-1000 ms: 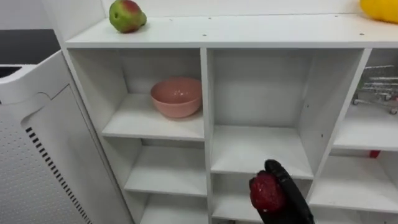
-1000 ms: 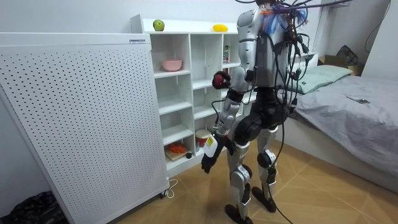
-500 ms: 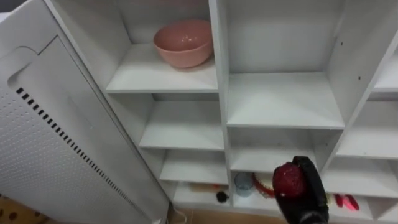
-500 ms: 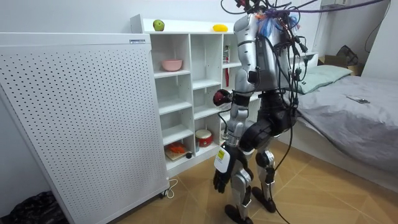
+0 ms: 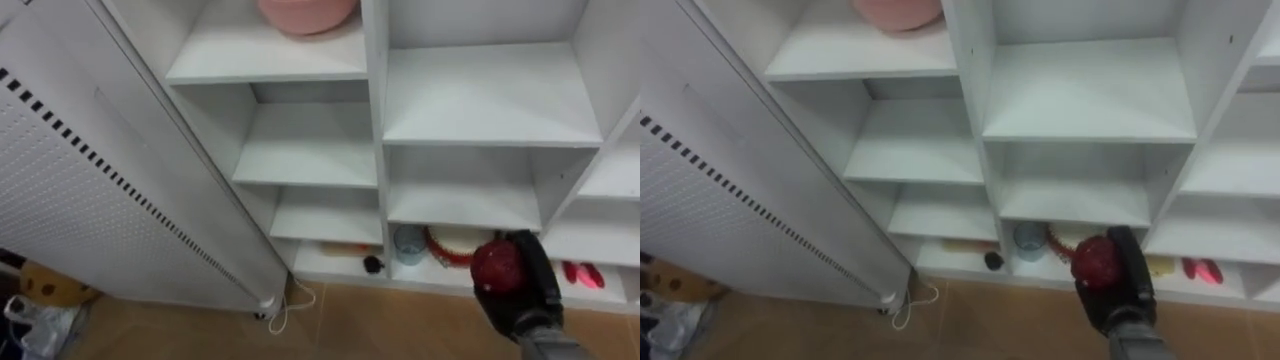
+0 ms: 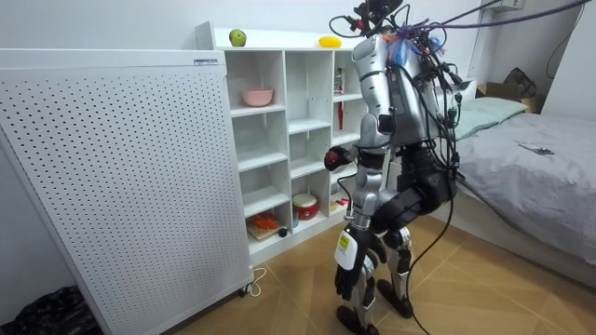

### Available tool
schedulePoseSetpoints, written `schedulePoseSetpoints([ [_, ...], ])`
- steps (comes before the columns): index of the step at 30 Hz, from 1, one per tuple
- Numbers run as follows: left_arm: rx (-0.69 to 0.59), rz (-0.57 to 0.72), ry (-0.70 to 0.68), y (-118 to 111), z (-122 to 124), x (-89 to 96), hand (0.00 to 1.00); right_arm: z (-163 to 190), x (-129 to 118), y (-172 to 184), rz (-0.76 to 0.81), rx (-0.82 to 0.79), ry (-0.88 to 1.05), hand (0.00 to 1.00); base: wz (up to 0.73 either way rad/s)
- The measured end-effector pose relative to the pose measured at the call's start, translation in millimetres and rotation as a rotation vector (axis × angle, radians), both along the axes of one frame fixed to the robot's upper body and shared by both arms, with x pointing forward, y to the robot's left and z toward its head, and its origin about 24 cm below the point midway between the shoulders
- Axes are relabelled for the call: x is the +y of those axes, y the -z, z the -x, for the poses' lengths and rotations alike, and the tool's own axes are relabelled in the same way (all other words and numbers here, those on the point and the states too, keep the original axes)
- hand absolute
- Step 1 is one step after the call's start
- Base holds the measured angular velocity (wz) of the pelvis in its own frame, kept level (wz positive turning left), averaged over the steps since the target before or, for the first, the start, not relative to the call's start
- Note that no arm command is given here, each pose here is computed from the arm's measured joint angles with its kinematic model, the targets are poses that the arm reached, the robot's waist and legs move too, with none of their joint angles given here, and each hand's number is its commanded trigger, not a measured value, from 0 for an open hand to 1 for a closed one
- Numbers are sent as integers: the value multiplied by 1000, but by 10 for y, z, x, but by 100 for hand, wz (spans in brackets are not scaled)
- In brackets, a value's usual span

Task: Arrange fruit in the closet

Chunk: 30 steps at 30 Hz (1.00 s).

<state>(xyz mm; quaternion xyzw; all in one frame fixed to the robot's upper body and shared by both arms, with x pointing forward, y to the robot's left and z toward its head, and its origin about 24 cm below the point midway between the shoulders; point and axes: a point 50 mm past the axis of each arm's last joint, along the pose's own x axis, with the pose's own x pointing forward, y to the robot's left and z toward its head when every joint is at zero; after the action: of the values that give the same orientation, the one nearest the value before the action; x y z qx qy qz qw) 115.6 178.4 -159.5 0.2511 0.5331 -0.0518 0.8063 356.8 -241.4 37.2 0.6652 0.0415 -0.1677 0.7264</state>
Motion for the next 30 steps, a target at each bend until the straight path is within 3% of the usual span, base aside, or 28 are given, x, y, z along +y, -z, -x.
schedulePoseSetpoints([
  [4, -16, -24, 3, -27, -20, 109, 0, -24, -55, -63, 11, 17, 12, 100, 1],
  [14, -28, -23, -7, -41, -19, 153, 0, -208, -128, -468, 47, -49, 51, 100, -3],
  [25, 26, -27, -11, -17, 225, 226, 0, -226, -272, -685, 78, -46, 99, 100, -1],
  [26, 26, -25, -10, -18, 227, 224, 0, -229, -269, -702, 79, -48, 99, 62, 5],
  [27, 22, -23, -9, -24, 226, 215, 0, -235, -263, -732, 81, -53, 98, 0, 9],
  [30, 5, -23, 15, -42, 205, 193, 0, -242, -259, -789, 83, -66, 104, 0, 5],
])
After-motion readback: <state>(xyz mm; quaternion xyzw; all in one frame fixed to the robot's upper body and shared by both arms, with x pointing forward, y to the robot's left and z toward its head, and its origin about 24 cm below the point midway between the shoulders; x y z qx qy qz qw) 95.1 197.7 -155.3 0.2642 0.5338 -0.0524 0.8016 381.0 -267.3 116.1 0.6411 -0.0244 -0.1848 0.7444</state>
